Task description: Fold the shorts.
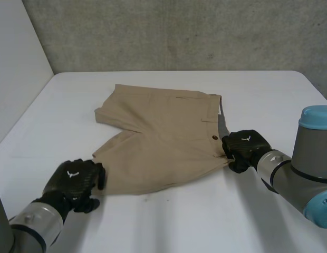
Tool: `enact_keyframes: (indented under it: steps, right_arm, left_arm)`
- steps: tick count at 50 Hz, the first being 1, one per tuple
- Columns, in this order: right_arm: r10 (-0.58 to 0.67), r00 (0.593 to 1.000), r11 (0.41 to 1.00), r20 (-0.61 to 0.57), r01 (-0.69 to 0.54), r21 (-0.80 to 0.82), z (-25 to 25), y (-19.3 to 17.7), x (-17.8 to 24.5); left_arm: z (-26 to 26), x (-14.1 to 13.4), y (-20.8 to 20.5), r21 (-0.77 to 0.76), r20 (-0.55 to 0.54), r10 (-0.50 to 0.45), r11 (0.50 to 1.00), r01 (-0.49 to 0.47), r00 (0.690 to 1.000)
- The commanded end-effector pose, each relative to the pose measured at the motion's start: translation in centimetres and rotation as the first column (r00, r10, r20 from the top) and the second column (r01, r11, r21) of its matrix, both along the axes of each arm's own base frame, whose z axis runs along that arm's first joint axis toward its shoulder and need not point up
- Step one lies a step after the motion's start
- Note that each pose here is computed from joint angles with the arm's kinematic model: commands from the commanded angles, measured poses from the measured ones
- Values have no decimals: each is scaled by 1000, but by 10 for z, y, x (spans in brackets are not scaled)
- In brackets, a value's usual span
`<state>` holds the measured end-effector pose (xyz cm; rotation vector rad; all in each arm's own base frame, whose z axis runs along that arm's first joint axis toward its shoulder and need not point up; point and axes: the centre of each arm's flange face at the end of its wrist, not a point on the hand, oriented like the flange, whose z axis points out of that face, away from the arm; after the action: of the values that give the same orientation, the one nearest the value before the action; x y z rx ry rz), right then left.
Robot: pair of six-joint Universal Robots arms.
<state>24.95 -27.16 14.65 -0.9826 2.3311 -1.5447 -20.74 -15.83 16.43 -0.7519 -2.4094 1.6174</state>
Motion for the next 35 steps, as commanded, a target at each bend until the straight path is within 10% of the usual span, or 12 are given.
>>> enact_keyframes:
  steps: [1,15,35]
  right_arm:
    - [2,1000,1000,-1,-2,-1,0,0,0]
    - [17,1000,1000,3,-17,12,-3,4,1]
    - [15,1000,1000,0,-15,5,-2,2,0]
  left_arm:
    - [-7,-2,-7,-5,7,-28,1000,28,1000]
    - [-36,-14,-65,-80,221,-82,992,102,972]
    - [-46,-25,-91,-91,223,-89,990,112,971]
